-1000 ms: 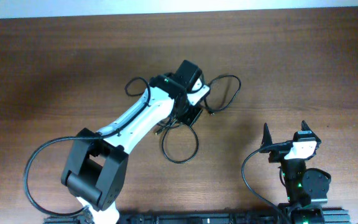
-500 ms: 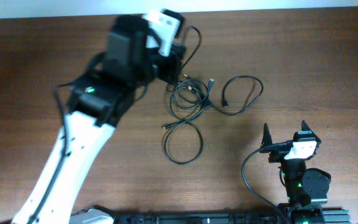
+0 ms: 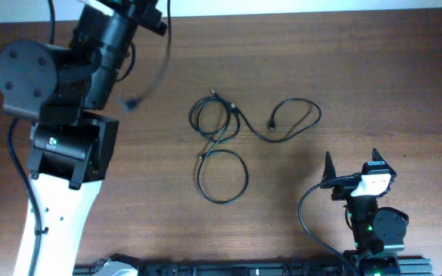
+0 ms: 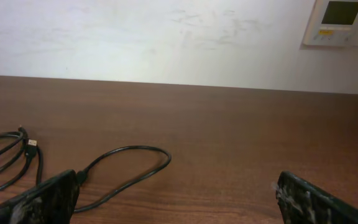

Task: Untangle cables
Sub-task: 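Lift the grasped cable and pull it toward the upper-left table corner, then lower the cable onto the table at the upper left, then open the left gripper, release the cable, and lift away, then move the left gripper back to the pile and grasp another cable, then pull the second cable out of the pile toward the left edge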

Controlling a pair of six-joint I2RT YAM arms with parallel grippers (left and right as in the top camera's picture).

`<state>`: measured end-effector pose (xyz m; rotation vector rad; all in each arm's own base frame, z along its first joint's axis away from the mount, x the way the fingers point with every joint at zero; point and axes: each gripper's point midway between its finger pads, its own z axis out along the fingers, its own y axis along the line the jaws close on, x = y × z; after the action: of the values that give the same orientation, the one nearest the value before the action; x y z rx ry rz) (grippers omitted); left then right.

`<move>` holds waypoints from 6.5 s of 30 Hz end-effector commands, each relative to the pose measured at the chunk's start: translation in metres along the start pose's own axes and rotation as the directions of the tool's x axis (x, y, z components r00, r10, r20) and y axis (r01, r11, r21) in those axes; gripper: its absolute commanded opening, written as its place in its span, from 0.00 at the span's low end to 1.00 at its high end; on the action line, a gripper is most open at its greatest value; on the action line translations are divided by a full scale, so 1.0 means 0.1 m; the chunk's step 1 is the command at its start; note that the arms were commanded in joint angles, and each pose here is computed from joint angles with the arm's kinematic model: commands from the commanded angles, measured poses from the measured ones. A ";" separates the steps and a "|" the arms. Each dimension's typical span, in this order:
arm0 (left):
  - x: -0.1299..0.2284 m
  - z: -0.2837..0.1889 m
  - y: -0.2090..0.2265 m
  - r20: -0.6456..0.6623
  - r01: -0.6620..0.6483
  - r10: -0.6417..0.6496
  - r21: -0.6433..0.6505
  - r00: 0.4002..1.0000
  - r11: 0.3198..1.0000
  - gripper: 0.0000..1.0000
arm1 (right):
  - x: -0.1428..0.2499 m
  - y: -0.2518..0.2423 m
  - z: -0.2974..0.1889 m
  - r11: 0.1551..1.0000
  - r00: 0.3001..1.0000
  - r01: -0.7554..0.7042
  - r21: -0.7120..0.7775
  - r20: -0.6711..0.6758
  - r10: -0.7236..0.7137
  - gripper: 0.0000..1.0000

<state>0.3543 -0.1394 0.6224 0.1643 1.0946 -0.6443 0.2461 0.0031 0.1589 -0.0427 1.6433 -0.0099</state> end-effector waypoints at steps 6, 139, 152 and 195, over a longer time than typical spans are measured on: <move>0.35 0.08 0.89 -0.089 -0.095 0.073 -0.289 0.993 0.953 0.00 | 0.03 -0.02 0.00 1.000 1.000 0.003 0.008 -0.003 -0.003 0.98; 2.61 -2.75 5.96 -0.519 -0.322 -0.496 -0.843 0.697 0.430 0.82 | 0.03 -0.02 0.00 1.000 1.000 0.003 0.009 -0.004 -0.003 0.98; 2.78 -1.42 3.90 -0.625 0.333 -0.652 -0.562 0.430 0.757 0.99 | 0.03 -0.02 0.00 1.000 1.000 0.003 0.009 -0.004 -0.003 0.98; 5.67 -2.29 0.41 -0.877 -0.115 -0.120 -0.075 -0.464 0.991 0.44 | 0.03 -0.02 0.00 1.000 1.000 0.003 0.009 -0.003 -0.003 0.98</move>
<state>0.3650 -0.2358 0.0117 0.7701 3.1149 -0.1718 0.2461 0.0031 0.1591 -0.0427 1.6425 -0.0099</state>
